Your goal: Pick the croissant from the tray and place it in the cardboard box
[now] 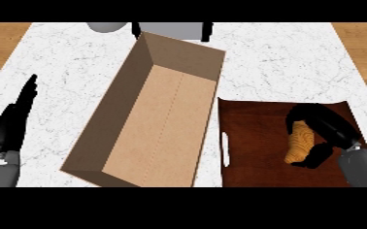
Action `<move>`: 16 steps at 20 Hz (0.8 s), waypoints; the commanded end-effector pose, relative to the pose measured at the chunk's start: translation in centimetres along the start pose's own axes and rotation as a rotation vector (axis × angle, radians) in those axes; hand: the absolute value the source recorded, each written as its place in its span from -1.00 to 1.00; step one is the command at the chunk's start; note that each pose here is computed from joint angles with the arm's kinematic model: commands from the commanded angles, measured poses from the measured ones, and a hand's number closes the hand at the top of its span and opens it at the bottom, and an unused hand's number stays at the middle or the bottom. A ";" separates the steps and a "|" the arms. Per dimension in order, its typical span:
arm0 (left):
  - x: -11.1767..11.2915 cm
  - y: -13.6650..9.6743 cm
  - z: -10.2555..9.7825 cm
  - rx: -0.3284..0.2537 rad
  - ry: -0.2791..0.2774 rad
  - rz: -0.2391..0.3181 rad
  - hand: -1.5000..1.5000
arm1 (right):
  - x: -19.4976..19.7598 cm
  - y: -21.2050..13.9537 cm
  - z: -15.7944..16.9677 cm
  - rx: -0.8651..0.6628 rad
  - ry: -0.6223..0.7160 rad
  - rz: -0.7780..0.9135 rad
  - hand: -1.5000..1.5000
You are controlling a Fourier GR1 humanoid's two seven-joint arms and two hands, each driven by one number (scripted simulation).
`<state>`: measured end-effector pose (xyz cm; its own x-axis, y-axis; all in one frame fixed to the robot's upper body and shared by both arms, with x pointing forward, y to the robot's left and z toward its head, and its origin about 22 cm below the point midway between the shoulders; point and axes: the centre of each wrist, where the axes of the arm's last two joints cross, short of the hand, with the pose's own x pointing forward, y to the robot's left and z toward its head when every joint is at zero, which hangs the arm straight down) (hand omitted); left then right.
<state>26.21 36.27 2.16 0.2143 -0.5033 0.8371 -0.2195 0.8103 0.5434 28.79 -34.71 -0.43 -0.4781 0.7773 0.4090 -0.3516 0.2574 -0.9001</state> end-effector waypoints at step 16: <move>-1.6 -0.9 1.5 0.008 0.021 0.003 0.00 | 9.4 -13.1 -6.8 -0.395 -0.274 0.203 1.00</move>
<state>25.28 36.26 1.34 0.2243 -0.4991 0.8370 -0.2295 0.8077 0.5431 34.66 -28.47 11.23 -0.6424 0.7389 0.2032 0.0261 0.2861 -0.9579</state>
